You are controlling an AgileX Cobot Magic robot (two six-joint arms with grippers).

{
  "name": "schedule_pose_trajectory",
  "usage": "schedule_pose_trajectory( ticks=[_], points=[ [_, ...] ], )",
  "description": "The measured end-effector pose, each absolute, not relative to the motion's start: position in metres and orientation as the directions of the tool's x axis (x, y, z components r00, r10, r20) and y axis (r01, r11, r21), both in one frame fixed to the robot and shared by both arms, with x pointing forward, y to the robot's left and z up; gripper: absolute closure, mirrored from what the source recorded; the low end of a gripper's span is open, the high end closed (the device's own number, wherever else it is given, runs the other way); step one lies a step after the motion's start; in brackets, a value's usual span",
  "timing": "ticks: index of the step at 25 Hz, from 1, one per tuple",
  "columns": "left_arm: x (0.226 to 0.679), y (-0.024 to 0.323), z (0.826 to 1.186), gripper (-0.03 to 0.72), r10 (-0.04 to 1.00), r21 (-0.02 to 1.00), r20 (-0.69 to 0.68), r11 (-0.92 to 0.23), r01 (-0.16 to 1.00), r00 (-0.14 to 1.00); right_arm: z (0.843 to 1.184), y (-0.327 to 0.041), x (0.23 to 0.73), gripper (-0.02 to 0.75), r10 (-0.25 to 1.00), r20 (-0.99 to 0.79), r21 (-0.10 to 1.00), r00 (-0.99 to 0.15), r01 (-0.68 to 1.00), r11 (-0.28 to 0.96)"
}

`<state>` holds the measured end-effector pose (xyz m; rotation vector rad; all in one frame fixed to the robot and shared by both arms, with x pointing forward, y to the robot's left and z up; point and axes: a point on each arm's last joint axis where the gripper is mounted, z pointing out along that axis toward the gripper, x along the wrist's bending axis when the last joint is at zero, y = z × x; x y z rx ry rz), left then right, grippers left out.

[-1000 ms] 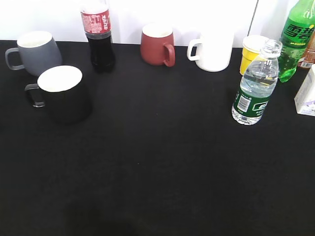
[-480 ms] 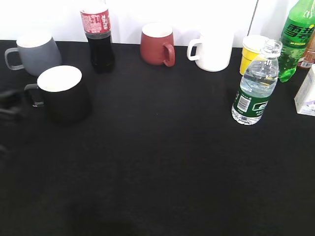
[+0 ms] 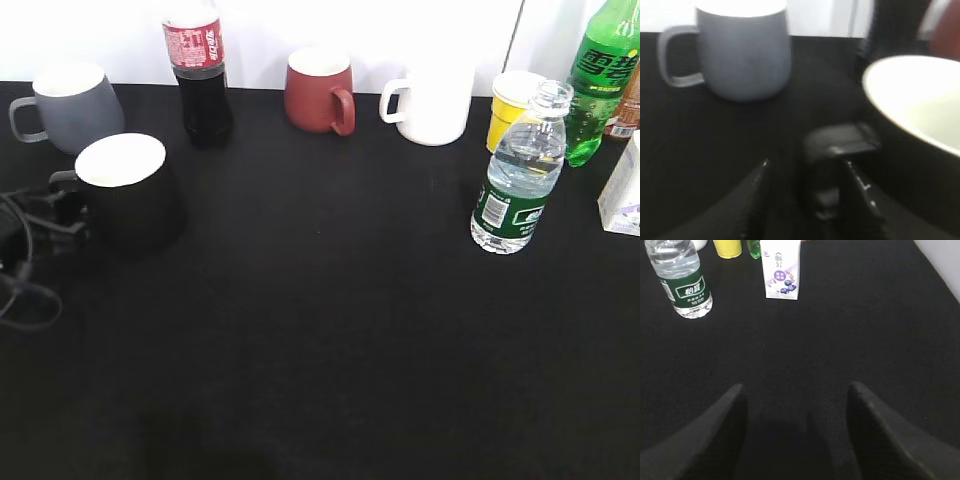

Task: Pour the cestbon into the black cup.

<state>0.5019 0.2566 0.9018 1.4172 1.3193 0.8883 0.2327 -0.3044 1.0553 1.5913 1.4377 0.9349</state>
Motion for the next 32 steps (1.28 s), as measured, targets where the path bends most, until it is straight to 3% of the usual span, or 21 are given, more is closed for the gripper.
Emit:
schedule_pose_trajectory(
  ticks=[5, 9, 14, 15, 18, 22, 24, 28, 32],
  points=[
    [0.527, 0.254, 0.889, 0.347, 0.979, 0.972, -0.092, 0.049, 0.231, 0.180, 1.055, -0.304, 0.233, 0.259, 0.996, 0.019, 0.905, 0.089, 0.421, -0.055],
    [0.547, 0.254, 0.885, 0.445, 0.977, 0.983, -0.088, 0.054, 0.177, 0.195, 1.055, -0.304, 0.233, 0.260, 0.996, 0.019, 0.905, 0.089, 0.421, -0.055],
    [0.559, 0.263, 0.888, 0.460, 0.961, 0.989, -0.049, 0.009, 0.148, 0.272, 1.055, -0.304, 0.233, 0.260, 0.996, 0.019, 0.905, 0.089, 0.421, -0.055],
    [0.564, 0.260, 0.890, 0.476, 0.947, 0.990, -0.029, -0.016, 0.138, 0.321, 1.055, -0.304, 0.233, 0.259, 0.996, 0.019, 0.905, 0.089, 0.421, -0.055],
    [0.567, 0.250, 0.891, 0.651, 0.903, 0.989, 0.004, -0.066, 0.129, 0.430, 1.055, -0.304, 0.233, 0.259, 0.996, 0.019, 0.905, 0.089, 0.421, -0.055],
    [0.566, 0.248, 0.892, 0.651, 0.894, 0.988, -0.027, -0.044, 0.148, 0.447, 1.055, -0.304, 0.233, 0.260, 0.996, 0.019, 0.905, 0.089, 0.421, -0.055],
    [0.558, 0.247, 0.907, 0.651, 0.887, 0.990, -0.049, -0.019, 0.143, 0.459, 1.055, -0.304, 0.233, 0.260, 0.996, 0.019, 0.905, 0.089, 0.421, -0.055],
    [0.530, 0.230, 0.961, 0.651, 0.855, 1.000, -0.022, 0.020, 0.009, 0.518, 1.055, -0.304, 0.233, 0.259, 0.996, 0.019, 0.905, 0.089, 0.421, -0.055],
    [0.504, 0.207, 0.985, 0.652, 0.803, 0.998, -0.041, 0.060, -0.013, 0.595, 1.055, -0.304, 0.233, 0.259, 0.996, 0.019, 0.905, 0.089, 0.421, -0.055]
  ],
)
